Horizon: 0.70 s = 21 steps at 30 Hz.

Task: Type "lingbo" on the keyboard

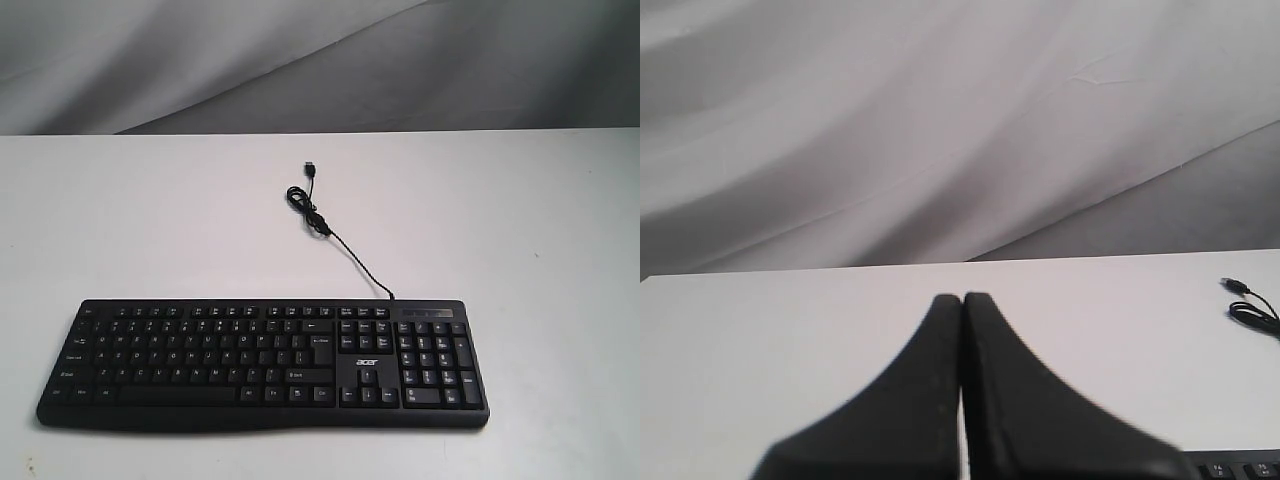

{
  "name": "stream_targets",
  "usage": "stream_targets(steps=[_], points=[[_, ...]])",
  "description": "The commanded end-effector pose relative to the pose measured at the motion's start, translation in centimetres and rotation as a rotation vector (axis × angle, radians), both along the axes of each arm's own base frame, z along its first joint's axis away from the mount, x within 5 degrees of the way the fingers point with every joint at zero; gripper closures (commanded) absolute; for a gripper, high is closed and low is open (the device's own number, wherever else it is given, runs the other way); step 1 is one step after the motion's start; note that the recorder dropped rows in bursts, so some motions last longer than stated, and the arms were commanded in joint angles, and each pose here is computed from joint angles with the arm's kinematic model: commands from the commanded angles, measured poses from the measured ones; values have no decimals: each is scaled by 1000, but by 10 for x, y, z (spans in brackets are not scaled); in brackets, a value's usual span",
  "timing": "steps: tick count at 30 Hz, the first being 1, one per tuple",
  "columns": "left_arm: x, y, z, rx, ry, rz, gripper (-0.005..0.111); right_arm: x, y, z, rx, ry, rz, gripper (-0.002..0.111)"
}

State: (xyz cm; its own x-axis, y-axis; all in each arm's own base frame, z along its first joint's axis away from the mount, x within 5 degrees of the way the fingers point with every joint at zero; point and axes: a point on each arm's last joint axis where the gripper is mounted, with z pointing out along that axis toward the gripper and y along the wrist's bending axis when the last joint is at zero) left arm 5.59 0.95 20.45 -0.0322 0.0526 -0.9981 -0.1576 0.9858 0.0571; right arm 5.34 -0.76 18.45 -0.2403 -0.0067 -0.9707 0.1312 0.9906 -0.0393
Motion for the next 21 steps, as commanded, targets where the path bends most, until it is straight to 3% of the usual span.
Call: stream_targets(steps=[1, 21], points=[[0, -1, 0, 0, -10, -8, 106, 0, 0, -2, 12, 15, -6, 108], [0, -1, 0, 0, -10, -8, 106, 0, 0, -2, 16, 14, -6, 108]])
